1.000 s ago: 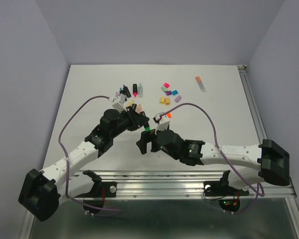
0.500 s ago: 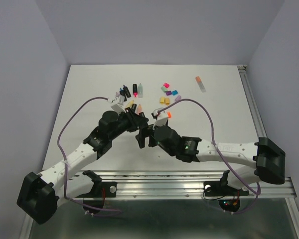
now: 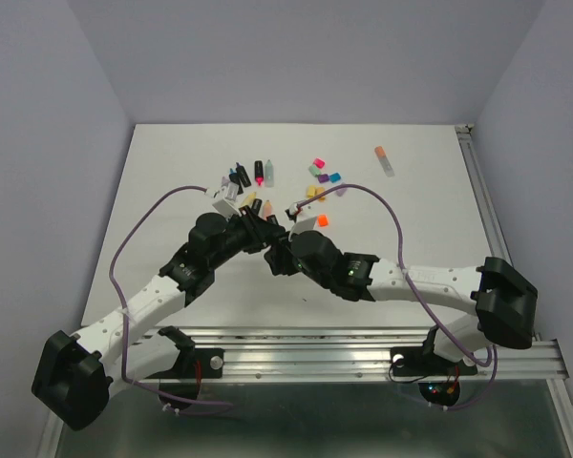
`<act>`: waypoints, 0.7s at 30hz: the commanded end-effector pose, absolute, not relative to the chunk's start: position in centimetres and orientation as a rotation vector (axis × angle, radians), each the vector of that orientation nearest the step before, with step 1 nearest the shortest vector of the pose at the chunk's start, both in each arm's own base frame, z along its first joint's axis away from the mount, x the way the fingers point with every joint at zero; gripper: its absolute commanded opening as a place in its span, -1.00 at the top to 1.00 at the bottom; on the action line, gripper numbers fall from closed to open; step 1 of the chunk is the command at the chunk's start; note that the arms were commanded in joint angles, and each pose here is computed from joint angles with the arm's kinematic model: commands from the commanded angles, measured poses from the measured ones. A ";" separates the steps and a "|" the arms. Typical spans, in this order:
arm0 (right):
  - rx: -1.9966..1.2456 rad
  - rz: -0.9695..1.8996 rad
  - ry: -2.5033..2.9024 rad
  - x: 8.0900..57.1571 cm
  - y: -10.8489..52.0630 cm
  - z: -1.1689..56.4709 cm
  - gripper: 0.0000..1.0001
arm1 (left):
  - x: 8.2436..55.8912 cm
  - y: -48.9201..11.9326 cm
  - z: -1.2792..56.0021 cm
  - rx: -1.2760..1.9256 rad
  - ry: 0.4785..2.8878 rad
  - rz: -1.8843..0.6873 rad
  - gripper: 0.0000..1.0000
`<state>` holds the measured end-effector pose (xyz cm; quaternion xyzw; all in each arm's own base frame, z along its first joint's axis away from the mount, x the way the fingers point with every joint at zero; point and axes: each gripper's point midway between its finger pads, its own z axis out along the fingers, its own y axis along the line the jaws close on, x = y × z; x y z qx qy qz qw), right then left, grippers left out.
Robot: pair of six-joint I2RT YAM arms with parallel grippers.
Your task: Open the pen caps
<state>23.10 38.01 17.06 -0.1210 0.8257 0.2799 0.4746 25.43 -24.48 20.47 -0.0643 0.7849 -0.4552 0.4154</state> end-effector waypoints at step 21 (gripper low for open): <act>-0.653 1.241 2.147 9.0 38.5 14.3 0.99 | 37.9 -16.9 24.6 -0.312 1.787 -0.765 1.00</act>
